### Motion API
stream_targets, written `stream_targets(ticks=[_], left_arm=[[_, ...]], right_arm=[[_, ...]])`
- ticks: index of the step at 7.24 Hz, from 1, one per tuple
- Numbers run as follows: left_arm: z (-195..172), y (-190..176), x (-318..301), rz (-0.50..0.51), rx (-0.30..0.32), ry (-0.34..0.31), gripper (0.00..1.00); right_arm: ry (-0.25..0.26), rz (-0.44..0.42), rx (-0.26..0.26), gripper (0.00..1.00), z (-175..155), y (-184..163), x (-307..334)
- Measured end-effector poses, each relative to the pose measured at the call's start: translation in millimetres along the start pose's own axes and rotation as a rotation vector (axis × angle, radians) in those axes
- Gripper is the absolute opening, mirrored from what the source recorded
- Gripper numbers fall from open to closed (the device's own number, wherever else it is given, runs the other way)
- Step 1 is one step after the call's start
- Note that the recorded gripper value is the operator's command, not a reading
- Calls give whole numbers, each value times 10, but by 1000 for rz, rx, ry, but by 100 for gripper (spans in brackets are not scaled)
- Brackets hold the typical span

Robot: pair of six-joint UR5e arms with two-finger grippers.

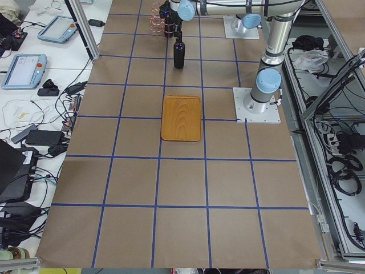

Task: Take wine from basket and place on tray
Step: 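Reach the left gripper over the standing bottle and grasp its neck, then lift the bottle with the left gripper and tilt it over the tray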

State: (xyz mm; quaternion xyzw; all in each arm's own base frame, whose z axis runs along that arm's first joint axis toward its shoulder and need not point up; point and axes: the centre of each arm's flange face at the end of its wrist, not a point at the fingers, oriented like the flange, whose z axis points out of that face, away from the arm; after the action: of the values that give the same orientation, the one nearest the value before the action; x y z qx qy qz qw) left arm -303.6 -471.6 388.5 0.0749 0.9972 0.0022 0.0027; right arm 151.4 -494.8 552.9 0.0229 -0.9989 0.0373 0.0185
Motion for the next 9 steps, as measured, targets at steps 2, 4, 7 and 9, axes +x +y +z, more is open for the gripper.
stream_targets(ticks=[2, 4, 7, 9], left_arm=[[-217, -32, -327, 15, -11, -14, 0], [-461, -78, -1059, 19, -16, -31, 0], [-607, -50, -2377, 10, -15, -46, 0], [-519, 98, -3381, -28, -32, -31, 0]], right_arm=[[-3, 3, -7, 100, 32, -17, -1], [-4, 11, -31, 100, 163, -12, -3], [-1, 14, 0, 100, 278, -61, 6], [-1, 11, 12, 100, 261, -60, 7]])
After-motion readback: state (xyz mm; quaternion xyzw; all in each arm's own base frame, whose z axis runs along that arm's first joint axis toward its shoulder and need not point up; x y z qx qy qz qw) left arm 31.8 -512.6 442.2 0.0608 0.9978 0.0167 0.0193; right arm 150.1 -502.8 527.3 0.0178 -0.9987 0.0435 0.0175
